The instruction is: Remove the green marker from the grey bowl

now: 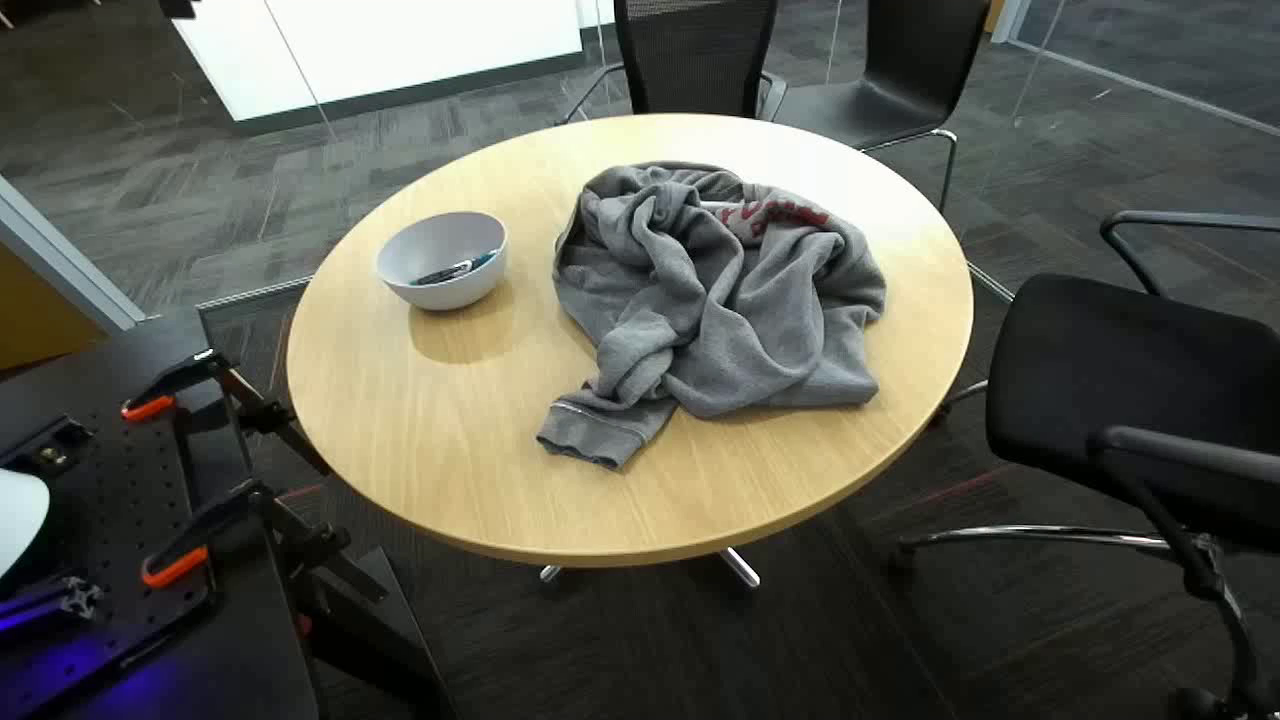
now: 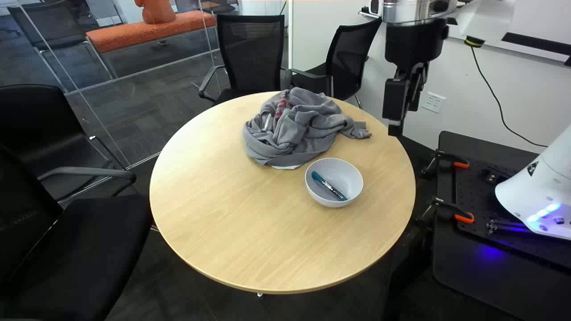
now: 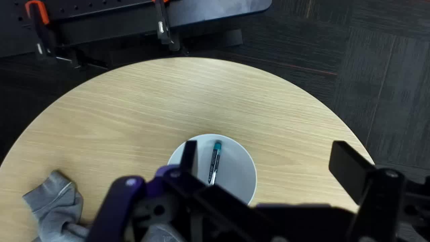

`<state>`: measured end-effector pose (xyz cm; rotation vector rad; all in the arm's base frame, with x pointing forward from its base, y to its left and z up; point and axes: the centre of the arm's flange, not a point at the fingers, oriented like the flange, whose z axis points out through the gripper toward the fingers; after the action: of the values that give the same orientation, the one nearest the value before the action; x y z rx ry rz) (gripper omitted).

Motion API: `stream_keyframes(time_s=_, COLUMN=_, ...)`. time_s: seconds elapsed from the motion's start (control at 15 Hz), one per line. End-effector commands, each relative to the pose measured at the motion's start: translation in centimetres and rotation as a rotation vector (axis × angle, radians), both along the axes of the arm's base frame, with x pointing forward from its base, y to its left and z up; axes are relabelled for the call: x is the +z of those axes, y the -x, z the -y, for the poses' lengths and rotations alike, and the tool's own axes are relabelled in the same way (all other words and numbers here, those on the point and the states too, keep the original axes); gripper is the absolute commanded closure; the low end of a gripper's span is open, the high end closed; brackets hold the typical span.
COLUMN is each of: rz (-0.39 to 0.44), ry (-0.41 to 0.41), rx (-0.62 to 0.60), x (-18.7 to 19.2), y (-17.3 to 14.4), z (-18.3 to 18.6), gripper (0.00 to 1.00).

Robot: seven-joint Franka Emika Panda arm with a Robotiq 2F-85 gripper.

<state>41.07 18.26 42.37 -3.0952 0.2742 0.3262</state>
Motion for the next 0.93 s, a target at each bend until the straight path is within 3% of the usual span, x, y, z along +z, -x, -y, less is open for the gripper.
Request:
stream_keyframes(time_s=0.0, rz=0.0, ry=0.0, rx=0.0, x=0.0, y=0.0, z=0.0, gripper=0.0)
stream_keyframes(time_s=0.53, rz=0.036, ry=0.023, rx=-0.036, x=-0.7, y=-0.9, z=0.1, gripper=0.0)
stream_keyframes(time_s=0.87, rz=0.098, ry=-0.037, rx=-0.106, x=-3.2, y=-2.6, z=0.4, gripper=0.0)
